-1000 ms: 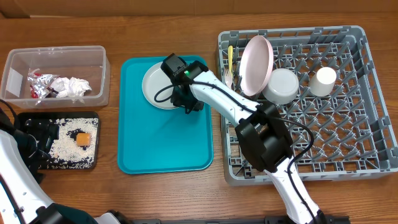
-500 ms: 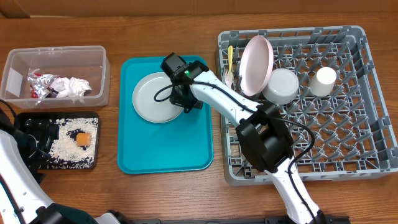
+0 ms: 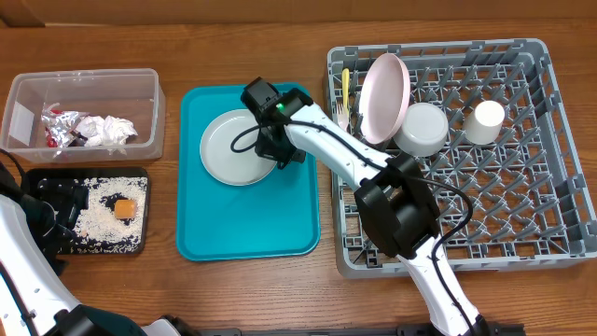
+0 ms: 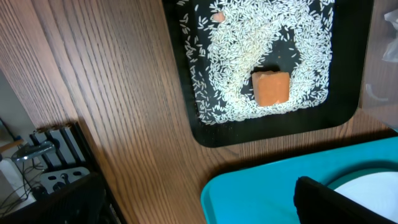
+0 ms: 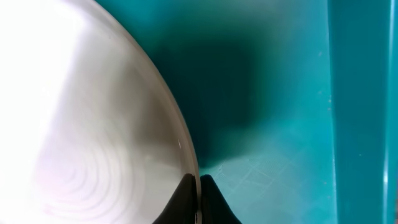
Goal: Sort waste into correct bins and load items into the dishwasher rack
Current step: 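Grasp the white plate rim with the right gripper and lift it, then carry the white plate over the rack and lower it flat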
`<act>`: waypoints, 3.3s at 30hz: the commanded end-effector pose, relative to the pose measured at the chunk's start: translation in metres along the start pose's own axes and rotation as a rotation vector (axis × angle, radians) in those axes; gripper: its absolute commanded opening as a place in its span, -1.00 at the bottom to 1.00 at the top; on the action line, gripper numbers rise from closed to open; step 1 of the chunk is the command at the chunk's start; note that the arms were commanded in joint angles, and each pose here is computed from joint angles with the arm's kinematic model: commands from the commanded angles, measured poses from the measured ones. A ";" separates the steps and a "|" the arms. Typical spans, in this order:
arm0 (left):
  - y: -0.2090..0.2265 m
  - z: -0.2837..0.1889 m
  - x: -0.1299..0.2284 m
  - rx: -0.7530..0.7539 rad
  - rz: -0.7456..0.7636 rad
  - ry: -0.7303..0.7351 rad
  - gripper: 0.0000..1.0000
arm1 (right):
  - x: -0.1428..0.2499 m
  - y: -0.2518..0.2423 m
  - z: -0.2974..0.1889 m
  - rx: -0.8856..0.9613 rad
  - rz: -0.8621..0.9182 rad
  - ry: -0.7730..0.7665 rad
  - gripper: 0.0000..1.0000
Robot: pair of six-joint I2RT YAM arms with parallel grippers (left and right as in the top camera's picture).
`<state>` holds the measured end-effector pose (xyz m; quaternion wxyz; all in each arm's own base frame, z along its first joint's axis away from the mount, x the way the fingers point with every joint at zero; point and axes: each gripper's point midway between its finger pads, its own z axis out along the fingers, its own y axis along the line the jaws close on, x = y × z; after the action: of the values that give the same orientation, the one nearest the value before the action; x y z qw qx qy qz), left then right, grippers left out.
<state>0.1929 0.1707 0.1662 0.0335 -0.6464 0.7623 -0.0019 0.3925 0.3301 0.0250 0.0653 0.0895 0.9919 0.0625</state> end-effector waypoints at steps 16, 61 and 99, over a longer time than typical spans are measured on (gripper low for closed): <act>0.002 -0.002 0.000 -0.005 -0.007 -0.015 1.00 | -0.070 -0.049 -0.338 -0.123 -0.037 -0.640 -0.92; 0.002 -0.002 0.000 -0.005 -0.007 -0.015 1.00 | 0.084 -0.325 -0.320 0.379 0.376 -0.525 -0.92; 0.002 -0.002 0.000 -0.005 -0.007 -0.015 1.00 | 0.095 -0.300 -0.245 0.575 0.193 -0.345 -0.92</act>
<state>0.1924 0.1709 0.1658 0.0329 -0.6465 0.7622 -0.0006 0.2097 0.0298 0.2123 0.1843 0.2022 0.9370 -0.2170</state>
